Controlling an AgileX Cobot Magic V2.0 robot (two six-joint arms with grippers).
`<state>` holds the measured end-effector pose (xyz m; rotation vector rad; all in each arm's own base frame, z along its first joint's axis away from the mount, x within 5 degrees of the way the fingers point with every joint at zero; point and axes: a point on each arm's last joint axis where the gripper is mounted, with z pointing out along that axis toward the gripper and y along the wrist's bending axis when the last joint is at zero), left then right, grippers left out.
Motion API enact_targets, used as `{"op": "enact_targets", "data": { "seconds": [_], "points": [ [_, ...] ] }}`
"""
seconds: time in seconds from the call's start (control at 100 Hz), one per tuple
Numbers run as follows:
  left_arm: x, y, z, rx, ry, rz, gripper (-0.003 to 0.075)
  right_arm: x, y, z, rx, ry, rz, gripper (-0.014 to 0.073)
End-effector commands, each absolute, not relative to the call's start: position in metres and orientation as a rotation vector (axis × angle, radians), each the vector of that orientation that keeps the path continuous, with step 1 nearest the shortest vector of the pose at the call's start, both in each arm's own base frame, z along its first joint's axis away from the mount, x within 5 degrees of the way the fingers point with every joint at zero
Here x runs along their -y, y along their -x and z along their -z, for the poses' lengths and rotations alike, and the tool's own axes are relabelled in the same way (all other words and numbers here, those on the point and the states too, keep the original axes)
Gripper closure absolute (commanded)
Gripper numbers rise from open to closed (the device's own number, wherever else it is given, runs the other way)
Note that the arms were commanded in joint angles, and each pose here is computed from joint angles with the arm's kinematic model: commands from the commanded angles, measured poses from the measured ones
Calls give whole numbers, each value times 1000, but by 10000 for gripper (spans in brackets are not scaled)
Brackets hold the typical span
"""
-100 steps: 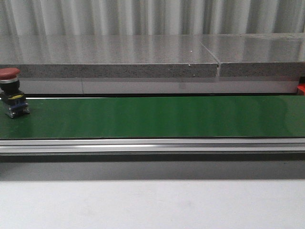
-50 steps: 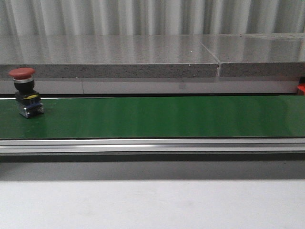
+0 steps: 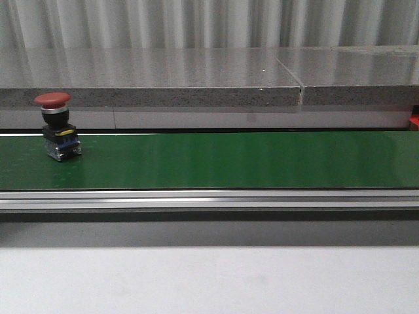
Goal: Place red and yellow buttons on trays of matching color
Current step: 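Lower the left gripper onto the yellow-capped button and grasp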
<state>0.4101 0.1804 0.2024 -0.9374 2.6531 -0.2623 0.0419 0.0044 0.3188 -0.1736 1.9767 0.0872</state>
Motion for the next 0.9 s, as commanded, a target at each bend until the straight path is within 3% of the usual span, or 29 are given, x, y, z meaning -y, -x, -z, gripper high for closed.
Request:
{"op": "enact_targets", "data": {
  "seconds": [0.0,0.31,0.55,0.89],
  "points": [
    [-179,-410,-244,-2533,887,254,480,-5,-44,-332,-1889,177,-90,664],
    [-166,-392,-295,-2478,695,195,481,-5,-44,-332,-1889,177,-90,664],
    [-144,-345,-347,-2371,576,125,481,-5,-44,-332,-1889,177,-90,664],
    [-99,-280,-362,-2378,476,131,481,-5,-44,-332,-1889,177,-90,664]
  ]
}}
